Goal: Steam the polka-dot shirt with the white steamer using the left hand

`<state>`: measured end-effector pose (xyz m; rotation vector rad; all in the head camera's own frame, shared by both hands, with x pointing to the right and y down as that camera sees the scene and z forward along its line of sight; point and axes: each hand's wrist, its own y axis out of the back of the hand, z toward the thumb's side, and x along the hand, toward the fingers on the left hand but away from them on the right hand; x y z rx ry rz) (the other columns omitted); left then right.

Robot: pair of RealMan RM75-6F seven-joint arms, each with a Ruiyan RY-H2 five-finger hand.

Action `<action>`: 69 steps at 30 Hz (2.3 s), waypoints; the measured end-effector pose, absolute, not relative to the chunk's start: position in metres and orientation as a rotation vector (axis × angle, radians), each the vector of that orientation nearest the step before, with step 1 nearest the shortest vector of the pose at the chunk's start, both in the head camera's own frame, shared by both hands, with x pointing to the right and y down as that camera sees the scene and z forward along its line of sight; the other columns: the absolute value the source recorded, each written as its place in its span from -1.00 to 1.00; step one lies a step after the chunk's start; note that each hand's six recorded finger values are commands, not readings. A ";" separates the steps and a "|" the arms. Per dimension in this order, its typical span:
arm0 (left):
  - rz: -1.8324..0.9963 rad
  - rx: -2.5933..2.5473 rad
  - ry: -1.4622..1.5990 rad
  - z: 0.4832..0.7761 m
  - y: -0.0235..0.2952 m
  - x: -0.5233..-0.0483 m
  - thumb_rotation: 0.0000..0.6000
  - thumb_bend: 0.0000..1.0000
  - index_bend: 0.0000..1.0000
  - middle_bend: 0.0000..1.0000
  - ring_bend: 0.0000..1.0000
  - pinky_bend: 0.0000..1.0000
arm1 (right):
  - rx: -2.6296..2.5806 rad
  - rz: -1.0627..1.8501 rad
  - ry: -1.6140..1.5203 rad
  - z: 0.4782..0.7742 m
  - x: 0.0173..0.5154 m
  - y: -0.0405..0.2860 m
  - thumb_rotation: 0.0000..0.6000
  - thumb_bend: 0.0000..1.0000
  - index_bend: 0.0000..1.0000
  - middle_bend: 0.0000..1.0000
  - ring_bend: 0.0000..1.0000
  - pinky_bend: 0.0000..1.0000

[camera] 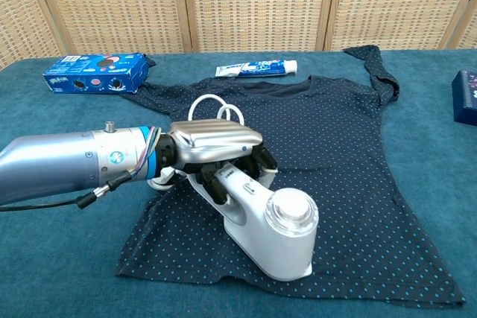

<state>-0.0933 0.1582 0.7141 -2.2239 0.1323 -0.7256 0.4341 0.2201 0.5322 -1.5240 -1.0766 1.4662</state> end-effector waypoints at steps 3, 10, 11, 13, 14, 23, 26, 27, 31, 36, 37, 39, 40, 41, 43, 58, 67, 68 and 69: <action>-0.744 -2.191 0.142 0.717 0.152 -0.099 1.00 0.41 1.00 0.55 0.46 0.71 | -1.525 1.465 -1.076 0.532 0.434 0.220 1.00 -1.00 -1.00 -1.00 -1.00 -1.00; -0.805 -2.144 0.182 0.725 0.135 -0.119 1.00 0.41 1.00 0.55 0.46 0.71 | -1.529 1.461 -1.071 0.532 0.432 0.221 1.00 -1.00 -1.00 -1.00 -1.00 -1.00; -0.814 -2.136 0.188 0.725 0.132 -0.123 1.00 0.41 1.00 0.55 0.46 0.71 | -1.530 1.461 -1.071 0.532 0.432 0.221 1.00 -1.00 -1.00 -1.00 -1.00 -1.00; -0.828 -2.126 0.197 0.726 0.128 -0.129 1.00 0.41 1.00 0.55 0.46 0.71 | -1.531 1.461 -1.069 0.532 0.431 0.221 1.00 -1.00 -1.00 -1.00 -1.00 -1.00; -0.838 -2.123 0.205 0.727 0.126 -0.133 1.00 0.41 1.00 0.55 0.46 0.71 | -1.533 1.460 -1.069 0.532 0.431 0.221 1.00 -1.00 -1.00 -1.00 -1.00 -1.00; -0.888 -2.135 0.239 0.730 0.121 -0.153 1.00 0.41 1.00 0.55 0.46 0.71 | -1.537 1.458 -1.060 0.533 0.429 0.222 1.00 -1.00 -1.00 -1.00 -1.00 -1.00; -0.883 -2.146 0.236 0.729 0.124 -0.153 1.00 0.41 1.00 0.55 0.46 0.71 | -1.537 1.457 -1.061 0.533 0.429 0.222 1.00 -1.00 -1.00 -1.00 -1.00 -1.00; -0.879 -2.153 0.234 0.729 0.125 -0.151 1.00 0.41 1.00 0.55 0.46 0.71 | -1.536 1.457 -1.062 0.533 0.429 0.222 1.00 -1.00 -1.00 -1.00 -1.00 -1.00; -0.854 -2.183 0.217 0.727 0.135 -0.146 1.00 0.41 1.00 0.55 0.46 0.71 | -1.534 1.458 -1.066 0.532 0.429 0.222 1.00 -1.00 -1.00 -1.00 -1.00 -1.00; -0.816 -2.221 0.188 0.723 0.148 -0.136 1.00 0.41 1.00 0.55 0.46 0.71 | -1.535 1.457 -1.066 0.532 0.430 0.222 1.00 -1.00 -1.00 -1.00 -1.00 -1.00; -0.808 -2.227 0.183 0.722 0.150 -0.134 1.00 0.41 1.00 0.55 0.46 0.71 | -1.535 1.457 -1.066 0.532 0.430 0.222 1.00 -1.00 -1.00 -1.00 -1.00 -1.00; -0.788 -2.239 0.171 0.720 0.155 -0.129 1.00 0.41 1.00 0.55 0.46 0.71 | -1.536 1.458 -1.065 0.532 0.430 0.222 1.00 -1.00 -1.00 -1.00 -1.00 -1.00; -0.779 -2.244 0.166 0.719 0.158 -0.126 1.00 0.41 1.00 0.55 0.46 0.71 | -1.536 1.457 -1.066 0.532 0.430 0.222 1.00 -1.00 -1.00 -1.00 -1.00 -1.00; -0.767 -2.250 0.159 0.717 0.160 -0.123 1.00 0.41 1.00 0.55 0.46 0.71 | -1.536 1.457 -1.066 0.532 0.430 0.222 1.00 -1.00 -1.00 -1.00 -1.00 -1.00; -0.753 -2.258 0.150 0.716 0.165 -0.120 1.00 0.41 1.00 0.55 0.46 0.71 | -1.535 1.457 -1.069 0.531 0.430 0.222 1.00 -1.00 -1.00 -1.00 -1.00 -1.00; -0.847 -2.212 0.160 0.730 0.157 -0.147 1.00 0.41 1.00 0.55 0.46 0.71 | -1.539 1.454 -1.066 0.531 0.430 0.222 1.00 -1.00 -1.00 -1.00 -1.00 -1.00; -0.913 -2.166 0.202 0.733 0.142 -0.177 1.00 0.41 1.00 0.55 0.46 0.71 | -1.539 1.454 -1.060 0.532 0.428 0.223 1.00 -1.00 -1.00 -1.00 -1.00 -1.00; -0.915 -2.159 0.208 0.732 0.140 -0.180 1.00 0.41 1.00 0.55 0.46 0.71 | -1.539 1.454 -1.060 0.532 0.428 0.223 1.00 -1.00 -1.00 -1.00 -1.00 -1.00; -0.917 -2.155 0.211 0.731 0.139 -0.182 1.00 0.41 1.00 0.55 0.46 0.71 | -1.540 1.453 -1.059 0.532 0.428 0.223 1.00 -1.00 -1.00 -1.00 -1.00 -1.00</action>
